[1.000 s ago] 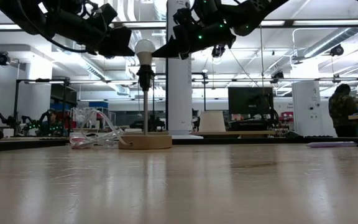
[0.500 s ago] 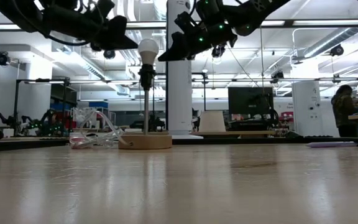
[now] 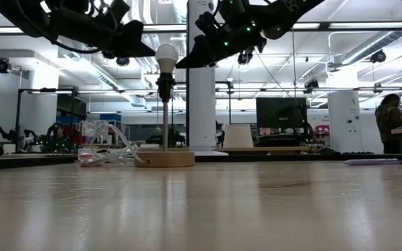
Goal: Screw lightbulb
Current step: Insert the lightbulb into the wooden table lamp
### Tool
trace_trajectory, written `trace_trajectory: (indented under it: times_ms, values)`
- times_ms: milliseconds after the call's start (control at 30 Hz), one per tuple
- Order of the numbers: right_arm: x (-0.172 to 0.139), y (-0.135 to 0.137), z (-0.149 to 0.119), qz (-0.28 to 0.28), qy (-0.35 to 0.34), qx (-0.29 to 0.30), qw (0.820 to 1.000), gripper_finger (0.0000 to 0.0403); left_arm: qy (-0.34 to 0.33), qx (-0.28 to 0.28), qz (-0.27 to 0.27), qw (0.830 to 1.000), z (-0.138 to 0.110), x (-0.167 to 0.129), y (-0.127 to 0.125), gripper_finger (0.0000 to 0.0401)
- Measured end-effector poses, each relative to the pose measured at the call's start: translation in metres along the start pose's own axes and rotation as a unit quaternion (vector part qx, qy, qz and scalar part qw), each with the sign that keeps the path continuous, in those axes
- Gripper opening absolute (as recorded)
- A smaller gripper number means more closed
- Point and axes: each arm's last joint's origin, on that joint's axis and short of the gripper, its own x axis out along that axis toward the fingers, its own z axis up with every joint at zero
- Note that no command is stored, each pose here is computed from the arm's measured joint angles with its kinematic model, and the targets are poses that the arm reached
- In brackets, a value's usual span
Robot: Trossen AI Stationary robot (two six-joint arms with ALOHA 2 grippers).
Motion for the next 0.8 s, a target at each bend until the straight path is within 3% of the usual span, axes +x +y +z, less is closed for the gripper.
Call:
trace_trajectory:
  times_ms: [200, 367, 533, 800]
  values:
    - [0.0, 0.002, -0.003, -0.006, 0.023, 0.003, 1.0, 0.0002, 0.018, 0.003, 0.027, 0.999, -0.002, -0.002, 0.002, 0.0]
    - [-0.002, -0.002, -0.003, -0.047, 0.041, 0.002, 0.998, 0.0002, 0.031, -0.013, 0.015, 0.999, -0.003, -0.006, 0.0, 0.0]
    - [-0.003, -0.003, 0.0, -0.056, 0.028, -0.007, 0.998, 0.0002, 0.018, 0.001, -0.031, 0.999, -0.001, -0.007, -0.004, 0.0]
    - [-0.007, -0.002, 0.008, -0.047, 0.01, -0.016, 0.999, 0.0002, 0.017, 0.008, -0.012, 1.0, -0.002, -0.004, -0.004, 0.0]
